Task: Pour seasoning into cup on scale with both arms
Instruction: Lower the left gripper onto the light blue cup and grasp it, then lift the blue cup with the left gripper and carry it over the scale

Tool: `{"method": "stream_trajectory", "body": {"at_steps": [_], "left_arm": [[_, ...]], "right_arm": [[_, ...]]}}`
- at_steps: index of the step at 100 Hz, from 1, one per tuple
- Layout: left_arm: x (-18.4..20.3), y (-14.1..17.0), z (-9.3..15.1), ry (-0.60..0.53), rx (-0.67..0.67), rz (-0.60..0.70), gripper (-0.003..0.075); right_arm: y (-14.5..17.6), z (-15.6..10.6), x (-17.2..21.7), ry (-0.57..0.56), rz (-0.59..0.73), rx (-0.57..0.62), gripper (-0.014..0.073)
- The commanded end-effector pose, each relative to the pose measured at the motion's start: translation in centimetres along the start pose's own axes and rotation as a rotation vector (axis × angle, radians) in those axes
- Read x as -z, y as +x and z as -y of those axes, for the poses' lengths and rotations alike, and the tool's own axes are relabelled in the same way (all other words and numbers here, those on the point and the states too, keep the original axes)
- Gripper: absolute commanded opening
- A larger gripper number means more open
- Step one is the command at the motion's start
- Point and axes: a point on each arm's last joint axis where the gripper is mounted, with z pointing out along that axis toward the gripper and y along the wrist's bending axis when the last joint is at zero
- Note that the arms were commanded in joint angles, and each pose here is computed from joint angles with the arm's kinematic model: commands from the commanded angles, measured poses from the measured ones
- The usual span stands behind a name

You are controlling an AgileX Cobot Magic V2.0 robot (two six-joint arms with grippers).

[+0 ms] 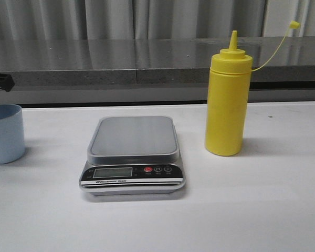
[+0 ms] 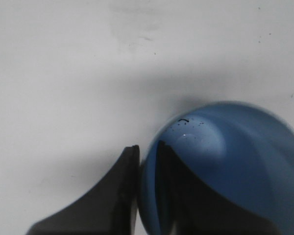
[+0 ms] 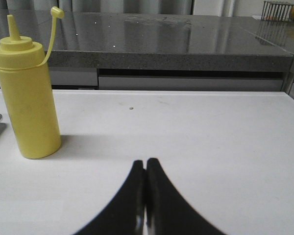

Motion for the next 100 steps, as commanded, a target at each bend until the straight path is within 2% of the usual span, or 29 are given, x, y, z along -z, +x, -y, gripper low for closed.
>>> {"method": "stream_trajectory", "body": {"at_steps": [1, 30, 46, 75, 87, 100], "left_arm": [[2.3, -1.3, 0.5, 0.011, -0.001, 0.111, 0.0071], [2.3, -1.3, 0.5, 0.011, -0.001, 0.113, 0.0070], [2.5, -1.5, 0.5, 0.011, -0.001, 0.118, 0.0036], [5.6, -4.0, 1.0, 0.032, -0.003, 0.151, 0.0018], [7.6, -5.3, 2.3, 0.053, -0.032, 0.181, 0.0018], [9.9, -6.6, 5.0, 0.087, -0.093, 0.239, 0.0018]], "right_arm": [[-0.8, -0.1, 0.1, -0.004, 0.087, 0.007, -0.0067], [-0.8, -0.1, 0.1, -0.004, 0.087, 0.007, -0.0067], [-0.8, -0.1, 0.1, -0.004, 0.087, 0.007, -0.0067], [-0.8, -0.1, 0.1, -0.004, 0.087, 0.007, -0.0067], [-0.8, -0.1, 0.1, -0.004, 0.087, 0.007, -0.0067], [-0.8, -0.1, 0.1, -0.004, 0.087, 0.007, -0.0067]]}}
